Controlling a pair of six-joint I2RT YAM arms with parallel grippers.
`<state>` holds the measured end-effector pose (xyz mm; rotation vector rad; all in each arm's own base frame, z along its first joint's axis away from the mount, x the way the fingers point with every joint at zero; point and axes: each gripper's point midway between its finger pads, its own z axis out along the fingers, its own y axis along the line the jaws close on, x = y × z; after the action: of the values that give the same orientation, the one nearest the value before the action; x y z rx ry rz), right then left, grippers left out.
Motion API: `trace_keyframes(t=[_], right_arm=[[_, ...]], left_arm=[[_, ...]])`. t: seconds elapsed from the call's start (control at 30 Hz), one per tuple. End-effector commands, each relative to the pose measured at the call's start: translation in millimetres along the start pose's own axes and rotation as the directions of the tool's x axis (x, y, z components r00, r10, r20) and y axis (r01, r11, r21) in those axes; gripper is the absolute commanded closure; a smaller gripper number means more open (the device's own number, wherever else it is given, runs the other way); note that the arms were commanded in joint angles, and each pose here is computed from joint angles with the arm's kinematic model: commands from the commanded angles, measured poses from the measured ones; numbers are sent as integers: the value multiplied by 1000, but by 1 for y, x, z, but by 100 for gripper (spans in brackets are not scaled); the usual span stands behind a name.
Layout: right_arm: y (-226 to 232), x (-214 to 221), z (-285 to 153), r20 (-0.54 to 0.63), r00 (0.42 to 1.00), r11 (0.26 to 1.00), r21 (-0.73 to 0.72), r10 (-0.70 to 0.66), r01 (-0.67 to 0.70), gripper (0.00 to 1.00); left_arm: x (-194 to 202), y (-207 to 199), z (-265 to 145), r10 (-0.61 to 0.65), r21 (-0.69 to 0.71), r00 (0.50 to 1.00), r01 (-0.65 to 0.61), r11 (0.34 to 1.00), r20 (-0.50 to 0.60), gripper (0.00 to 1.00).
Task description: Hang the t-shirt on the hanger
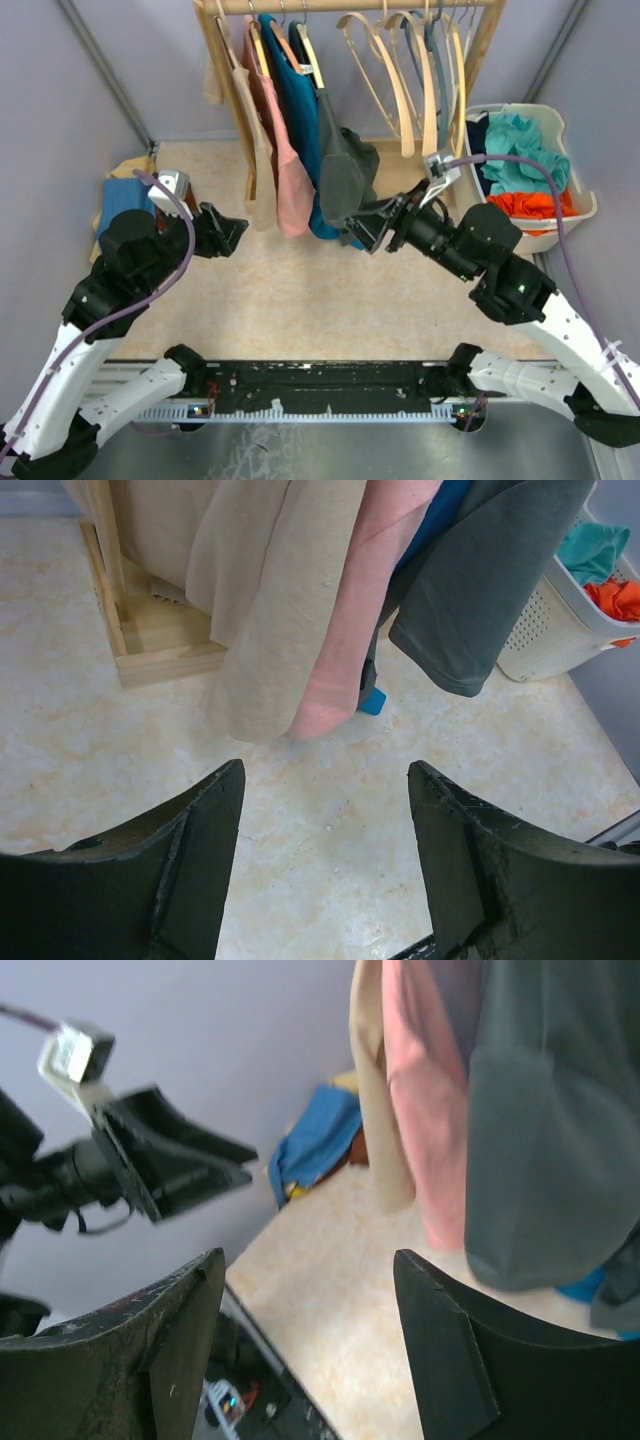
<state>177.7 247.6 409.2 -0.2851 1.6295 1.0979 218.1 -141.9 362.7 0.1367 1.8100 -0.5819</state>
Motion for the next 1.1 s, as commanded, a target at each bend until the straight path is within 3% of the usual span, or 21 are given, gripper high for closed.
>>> trace_keyframes(t=[0.0,0.23,0.6,1.07], right_arm=[[-10,-44,21,80,986,981,144,-146,134,33],[-20,-89,66,143,955,933,291,-260,210,47],[-41,-133,118,105,921,859,410,-376,305,42],[-83,-129,151,2,920,830,432,-391,352,43]], left_arm=[[-20,-5,-6,16,20,998,-17,1000,64,28],[-22,-2,-15,29,9,997,-30,1000,69,28],[-25,0,-28,39,9,995,-40,999,87,28],[-27,-4,-29,36,31,995,-39,999,97,28]])
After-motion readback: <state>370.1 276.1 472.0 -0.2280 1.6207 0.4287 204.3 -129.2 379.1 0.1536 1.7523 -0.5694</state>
